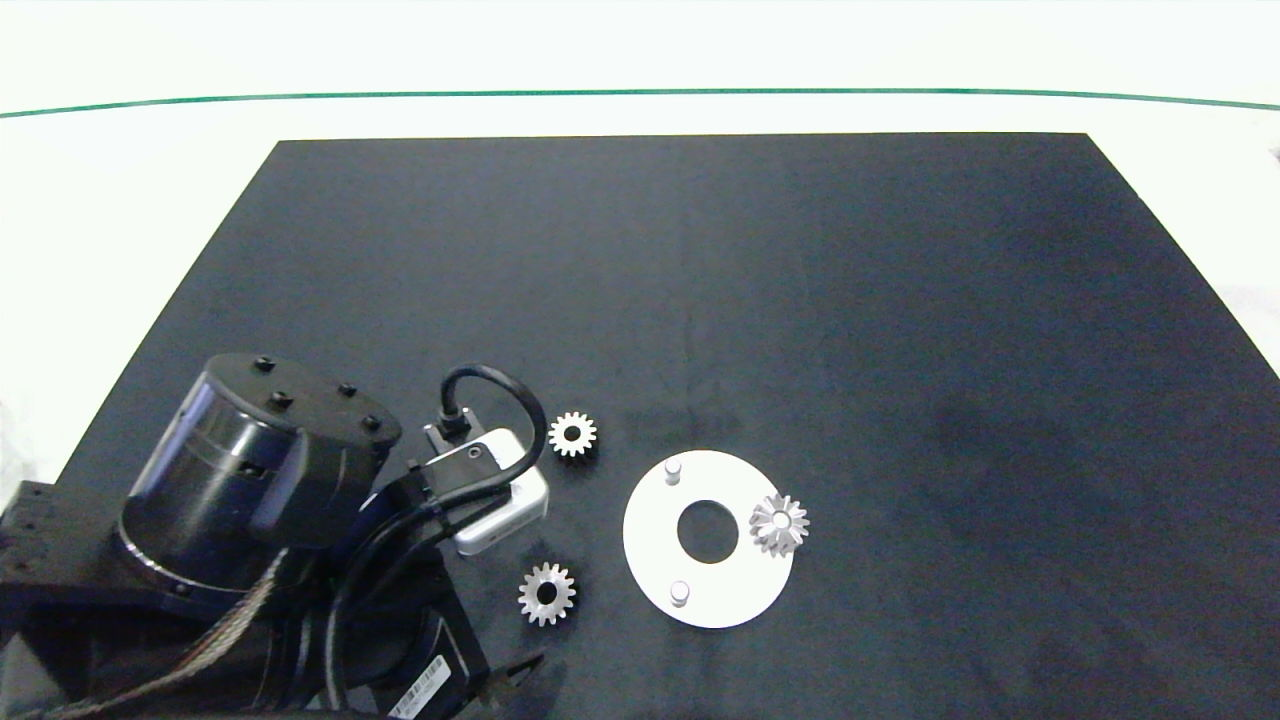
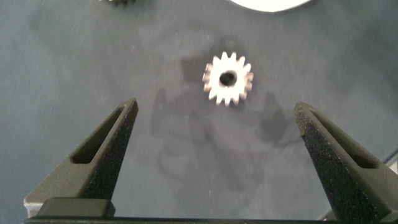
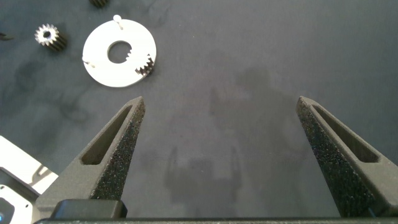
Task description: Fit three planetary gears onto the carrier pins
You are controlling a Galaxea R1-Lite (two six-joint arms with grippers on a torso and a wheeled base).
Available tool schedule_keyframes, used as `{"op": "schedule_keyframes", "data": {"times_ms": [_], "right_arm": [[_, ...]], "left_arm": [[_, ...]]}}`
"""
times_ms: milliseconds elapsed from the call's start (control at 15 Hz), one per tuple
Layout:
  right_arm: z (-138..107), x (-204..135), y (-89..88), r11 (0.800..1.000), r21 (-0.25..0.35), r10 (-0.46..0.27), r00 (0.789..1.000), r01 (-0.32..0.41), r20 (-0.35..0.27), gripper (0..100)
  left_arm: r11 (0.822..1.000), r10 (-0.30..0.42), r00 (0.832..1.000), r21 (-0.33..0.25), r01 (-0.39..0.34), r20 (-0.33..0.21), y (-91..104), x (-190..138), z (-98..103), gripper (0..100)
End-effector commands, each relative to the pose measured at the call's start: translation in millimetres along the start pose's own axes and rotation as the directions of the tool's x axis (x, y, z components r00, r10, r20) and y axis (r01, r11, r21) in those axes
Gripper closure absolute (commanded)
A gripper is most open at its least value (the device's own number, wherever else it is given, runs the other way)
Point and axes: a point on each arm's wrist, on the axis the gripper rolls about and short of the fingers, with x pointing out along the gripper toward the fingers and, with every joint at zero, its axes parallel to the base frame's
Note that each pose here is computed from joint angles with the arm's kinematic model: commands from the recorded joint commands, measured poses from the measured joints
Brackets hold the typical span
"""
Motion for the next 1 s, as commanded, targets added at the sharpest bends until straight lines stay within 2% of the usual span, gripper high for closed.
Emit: {"op": "schedule_keyframes", "data": {"times_ms": [67,200,333,467,533,800,1000], "right_arm": [[-0.9,2.2,0.7,1.0,-0.009,0.002,1.0,-0.002,-0.01,0],[-1.4,3.8,1.2,1.0,-0.01,0.004,1.0,-0.004,-0.017,0],[-1.8,4.0,1.4,1.0,-0.011,0.004,1.0,-0.004,-0.019,0],[-1.3,3.4,1.1,1.0,-0.011,0.003,1.0,-0.003,-0.015,0],[-1.3,3.4,1.1,1.0,-0.011,0.003,1.0,-0.003,-0.015,0],[-1.1,-1.2,0.0,1.0,-0.007,-0.001,1.0,0.001,0.003,0],[-1.1,-1.2,0.0,1.0,-0.007,-0.001,1.0,0.001,0.003,0]], "left_arm": [[1.0,-0.013,0.999,0.022,0.014,-0.041,-4.4,21.7,11.0,0],[1.0,-0.015,0.999,0.026,0.016,-0.05,-3.8,31.9,19.8,0],[0.998,-0.025,0.996,0.049,0.03,-0.085,-4.9,34.5,18.2,0],[0.997,-0.04,0.994,0.063,0.047,-0.098,-10.1,36.5,17.7,0],[0.996,-0.051,0.994,0.064,0.057,-0.095,-14.7,39.0,19.8,0],[0.995,-0.065,0.988,0.067,0.075,-0.143,-20.6,55.6,17.9,0],[0.995,-0.06,0.989,0.07,0.07,-0.133,-22.6,65.2,18.6,0]]}}
